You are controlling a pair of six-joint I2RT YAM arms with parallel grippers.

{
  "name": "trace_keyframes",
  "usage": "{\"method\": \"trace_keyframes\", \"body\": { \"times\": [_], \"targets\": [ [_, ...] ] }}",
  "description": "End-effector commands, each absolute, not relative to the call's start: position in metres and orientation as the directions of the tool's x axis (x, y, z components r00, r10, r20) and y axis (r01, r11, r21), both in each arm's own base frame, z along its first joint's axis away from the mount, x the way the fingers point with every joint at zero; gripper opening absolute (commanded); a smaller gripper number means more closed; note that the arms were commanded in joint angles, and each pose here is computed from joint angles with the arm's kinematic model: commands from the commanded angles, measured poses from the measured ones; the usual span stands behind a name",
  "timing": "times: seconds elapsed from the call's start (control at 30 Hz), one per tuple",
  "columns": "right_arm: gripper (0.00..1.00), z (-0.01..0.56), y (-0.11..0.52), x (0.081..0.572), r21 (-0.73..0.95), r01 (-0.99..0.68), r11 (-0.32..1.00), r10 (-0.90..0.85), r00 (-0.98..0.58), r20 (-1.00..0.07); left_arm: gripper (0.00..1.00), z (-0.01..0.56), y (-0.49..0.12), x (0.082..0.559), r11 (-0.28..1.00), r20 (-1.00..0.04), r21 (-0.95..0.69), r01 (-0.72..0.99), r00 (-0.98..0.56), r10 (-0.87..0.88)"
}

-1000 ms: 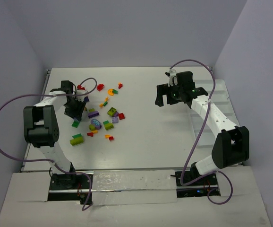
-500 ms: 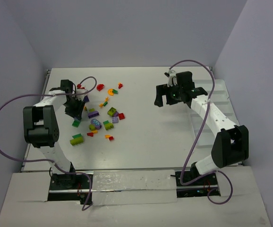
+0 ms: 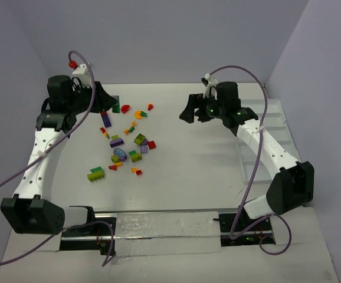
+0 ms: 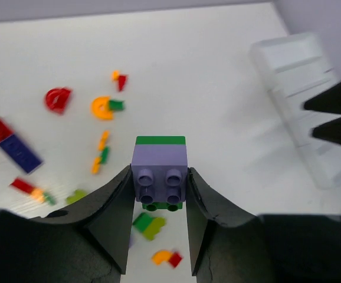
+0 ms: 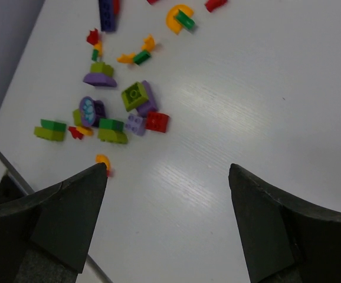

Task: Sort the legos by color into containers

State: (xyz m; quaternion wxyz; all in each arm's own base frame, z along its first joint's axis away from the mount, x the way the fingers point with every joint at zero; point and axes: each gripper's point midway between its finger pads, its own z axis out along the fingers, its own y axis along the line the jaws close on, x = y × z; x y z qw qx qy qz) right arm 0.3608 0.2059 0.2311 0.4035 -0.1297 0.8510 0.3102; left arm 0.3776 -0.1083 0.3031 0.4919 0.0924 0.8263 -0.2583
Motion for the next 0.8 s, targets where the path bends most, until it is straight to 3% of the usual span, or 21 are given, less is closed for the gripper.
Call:
{"method": "trace_keyframes", "body": {
  "times": [0.0, 0.33, 0.77],
  "targets": [
    [0.86, 0.286, 0.252, 0.377, 0.451, -0.522, 0.723, 0.104, -0.564, -0.819, 0.00, 0.323, -0.142, 0.398, 0.801, -0.779, -0.543, 0.250, -0.506, -0.370],
    [0.80, 0.315, 0.333, 0.372, 0.439, -0.620, 0.651, 0.071, -0.526, -0.848, 0.00, 0.308, -0.193, 0.400, 0.788, -0.768, -0.545, 0.287, -0.549, -0.331],
    [0.69, 0.302, 0.354, 0.373, 0.386, -0.631, 0.673, 0.020, -0.507, -0.862, 0.00, 0.312, -0.234, 0.394, 0.695, -0.715, -0.623, 0.359, -0.621, -0.321]
  ]
}}
